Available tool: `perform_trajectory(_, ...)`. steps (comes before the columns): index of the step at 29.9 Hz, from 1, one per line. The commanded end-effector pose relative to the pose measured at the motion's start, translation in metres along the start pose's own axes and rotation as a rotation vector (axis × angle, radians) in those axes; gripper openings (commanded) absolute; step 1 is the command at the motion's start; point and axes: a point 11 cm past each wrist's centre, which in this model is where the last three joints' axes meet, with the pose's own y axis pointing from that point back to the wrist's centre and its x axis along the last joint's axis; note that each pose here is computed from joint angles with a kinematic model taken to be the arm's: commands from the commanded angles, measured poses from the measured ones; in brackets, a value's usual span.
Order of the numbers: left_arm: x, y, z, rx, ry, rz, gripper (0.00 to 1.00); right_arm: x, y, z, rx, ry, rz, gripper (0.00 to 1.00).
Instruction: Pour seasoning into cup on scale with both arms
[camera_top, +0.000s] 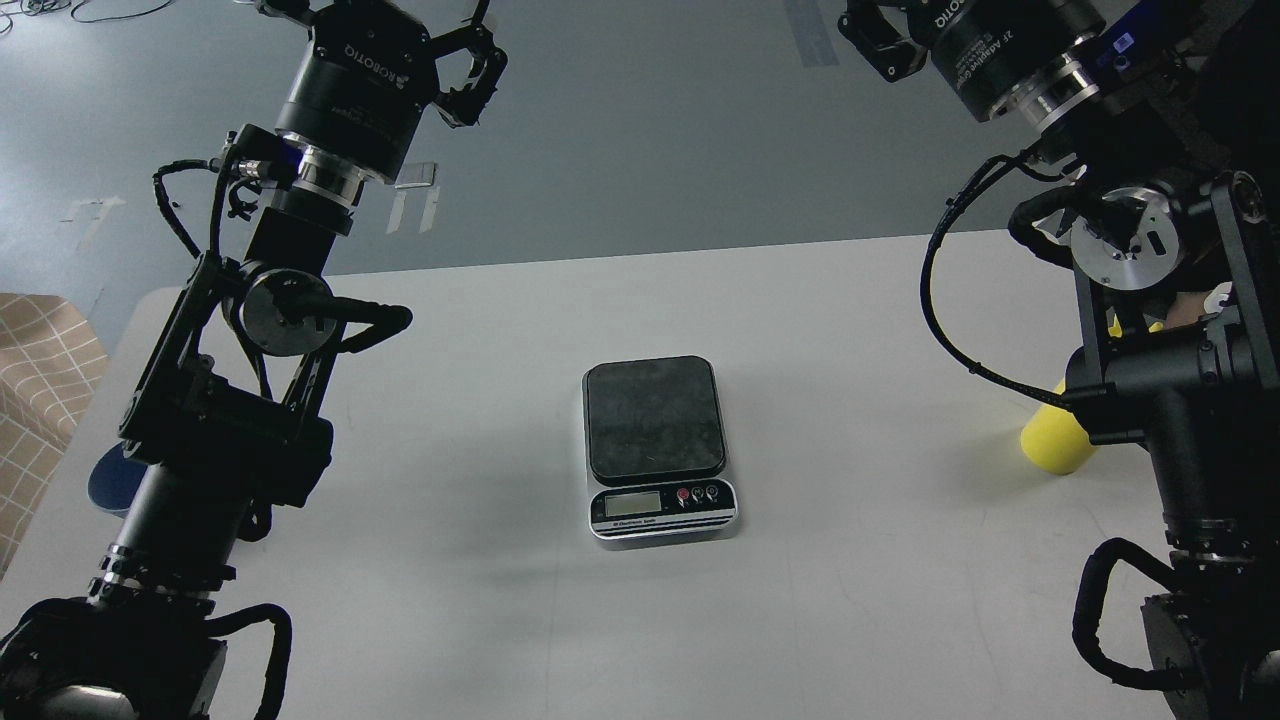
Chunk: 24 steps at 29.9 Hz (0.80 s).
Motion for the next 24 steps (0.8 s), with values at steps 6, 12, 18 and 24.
perform_trajectory(6,0.0007,0.0007,-0.0007,0.001,0.001,0.001,0.99,0.0011,0.0011,0.0016,-0.004,-0.001,0.004,0.99)
perform_trajectory(12,0.0010,0.0008,-0.0003,0.002,0.000,0.002,0.99,0.0009,0.0013,0.0025,-0.006,-0.001,0.004,0.99)
perform_trajectory(18,0.0005,0.0007,0.0001,-0.001,-0.001,0.000,0.99,0.0009,0.0013,0.0025,-0.006,-0.001,0.004,0.99)
perform_trajectory(24,-0.0003,0.0000,0.0010,-0.005,-0.001,-0.002,0.99,0.0013,0.0013,0.0029,-0.008,0.000,0.005,0.99)
